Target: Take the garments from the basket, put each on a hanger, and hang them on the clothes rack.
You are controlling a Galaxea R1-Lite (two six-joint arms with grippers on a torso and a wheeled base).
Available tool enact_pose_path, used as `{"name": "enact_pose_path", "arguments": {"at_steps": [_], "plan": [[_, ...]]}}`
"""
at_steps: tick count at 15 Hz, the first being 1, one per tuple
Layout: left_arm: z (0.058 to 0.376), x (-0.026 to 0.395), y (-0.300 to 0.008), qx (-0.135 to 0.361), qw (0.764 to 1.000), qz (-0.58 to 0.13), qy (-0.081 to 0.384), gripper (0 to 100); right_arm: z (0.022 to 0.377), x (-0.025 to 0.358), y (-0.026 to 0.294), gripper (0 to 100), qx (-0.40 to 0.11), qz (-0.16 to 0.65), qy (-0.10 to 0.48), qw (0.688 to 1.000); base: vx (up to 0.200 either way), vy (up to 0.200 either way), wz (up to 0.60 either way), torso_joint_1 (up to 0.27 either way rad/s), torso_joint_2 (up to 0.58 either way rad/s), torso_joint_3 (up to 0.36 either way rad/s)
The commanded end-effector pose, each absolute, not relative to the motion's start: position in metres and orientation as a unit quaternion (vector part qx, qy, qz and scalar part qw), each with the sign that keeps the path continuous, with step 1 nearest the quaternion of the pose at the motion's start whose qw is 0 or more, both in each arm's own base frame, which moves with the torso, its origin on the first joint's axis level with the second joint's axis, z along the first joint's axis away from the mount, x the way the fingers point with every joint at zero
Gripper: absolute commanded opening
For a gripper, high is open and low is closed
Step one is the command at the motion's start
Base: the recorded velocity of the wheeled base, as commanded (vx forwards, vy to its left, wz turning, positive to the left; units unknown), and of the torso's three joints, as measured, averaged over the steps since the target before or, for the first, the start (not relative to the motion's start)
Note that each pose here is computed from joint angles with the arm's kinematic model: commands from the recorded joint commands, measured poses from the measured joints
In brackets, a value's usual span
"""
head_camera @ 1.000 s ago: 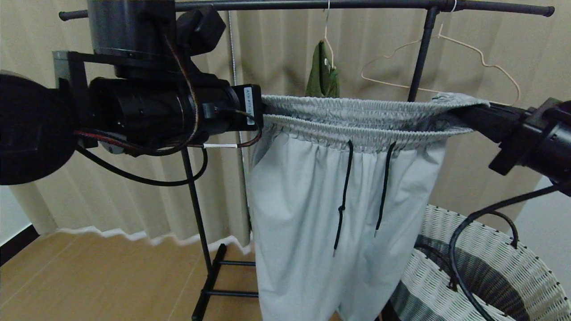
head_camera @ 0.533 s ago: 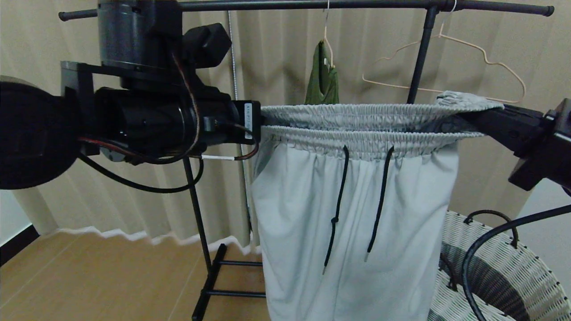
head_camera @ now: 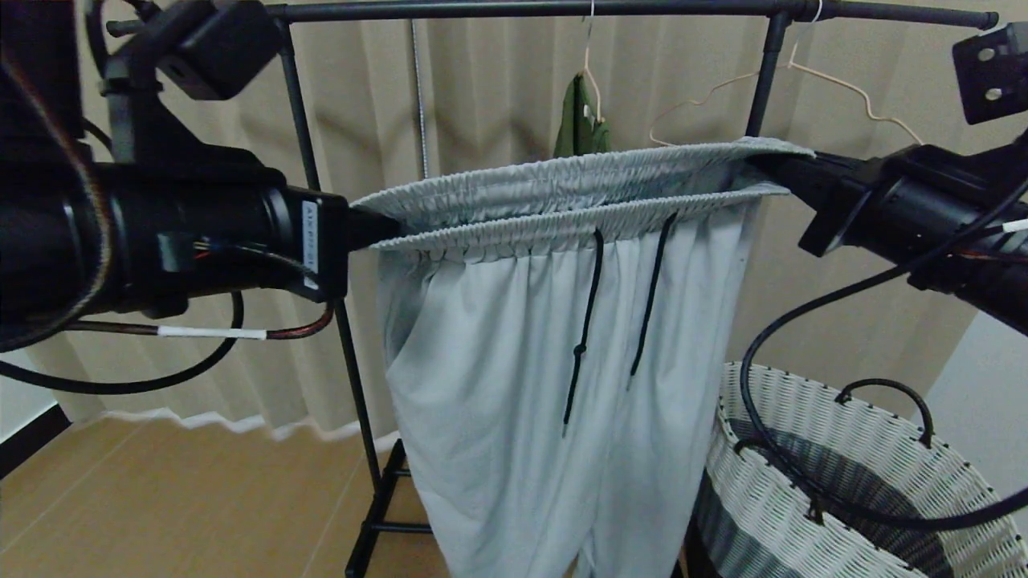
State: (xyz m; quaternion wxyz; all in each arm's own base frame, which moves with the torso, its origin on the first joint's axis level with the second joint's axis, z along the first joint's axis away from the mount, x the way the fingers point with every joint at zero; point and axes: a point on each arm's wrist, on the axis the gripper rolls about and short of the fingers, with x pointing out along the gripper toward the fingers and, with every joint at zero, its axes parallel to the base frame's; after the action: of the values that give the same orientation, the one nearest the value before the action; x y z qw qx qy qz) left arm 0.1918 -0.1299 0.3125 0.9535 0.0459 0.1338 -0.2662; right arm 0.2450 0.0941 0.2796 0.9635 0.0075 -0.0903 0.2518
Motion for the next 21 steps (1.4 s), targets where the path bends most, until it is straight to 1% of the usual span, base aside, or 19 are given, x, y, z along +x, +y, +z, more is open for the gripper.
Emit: {"name": "enact_pose_path", "arguments": {"at_steps": [1, 3, 6, 10, 13, 16, 18, 20, 21], "plan": [[0.327, 0.166, -0.114, 0.034, 0.950, -0.293, 0.106, 0, 0.269, 0.274, 0.103, 0, 0.006, 0.250, -0.074, 0.965, 0.000, 0.000, 0.00, 0.000, 0.00, 0.000], [0.331, 0.151, -0.107, 0.028, 0.936, -0.333, 0.105, 0, 0.267, 0.291, 0.110, 0, 0.007, 0.252, -0.078, 0.965, 0.000, 0.000, 0.00, 0.000, 0.00, 0.000], [0.326, 0.141, -0.114, 0.027, 0.923, -0.370, 0.106, 0, 0.263, 0.300, 0.116, 0, 0.006, 0.256, -0.074, 0.964, 0.000, 0.000, 0.00, 0.000, 0.00, 0.000], [0.323, 0.142, -0.114, 0.017, 0.925, -0.369, 0.092, 0, 0.264, 0.297, 0.117, 0, 0.007, 0.257, -0.076, 0.963, 0.000, 0.000, 0.00, 0.000, 0.00, 0.000], [0.320, 0.143, -0.113, 0.020, 0.926, -0.364, 0.096, 0, 0.269, 0.288, 0.112, 0, 0.006, 0.252, -0.078, 0.964, 0.000, 0.000, 0.00, 0.000, 0.00, 0.000], [0.320, 0.158, -0.111, 0.020, 0.936, -0.337, 0.102, 0, 0.281, 0.272, 0.103, 0, 0.005, 0.246, -0.083, 0.966, 0.000, 0.000, 0.00, 0.000, 0.00, 0.000], [0.316, 0.192, -0.109, 0.027, 0.955, -0.276, 0.109, 0, 0.294, 0.243, 0.091, 0, 0.005, 0.244, -0.080, 0.966, 0.000, 0.000, 0.00, 0.000, 0.00, 0.000], [0.312, 0.210, -0.111, 0.044, 0.964, -0.246, 0.096, 0, 0.293, 0.226, 0.085, 0, 0.004, 0.245, -0.069, 0.967, 0.000, 0.000, 0.00, 0.000, 0.00, 0.000], [0.309, 0.213, -0.113, 0.045, 0.964, -0.244, 0.098, 0, 0.289, 0.222, 0.083, 0, 0.003, 0.247, -0.061, 0.967, 0.000, 0.000, 0.00, 0.000, 0.00, 0.000]]}}
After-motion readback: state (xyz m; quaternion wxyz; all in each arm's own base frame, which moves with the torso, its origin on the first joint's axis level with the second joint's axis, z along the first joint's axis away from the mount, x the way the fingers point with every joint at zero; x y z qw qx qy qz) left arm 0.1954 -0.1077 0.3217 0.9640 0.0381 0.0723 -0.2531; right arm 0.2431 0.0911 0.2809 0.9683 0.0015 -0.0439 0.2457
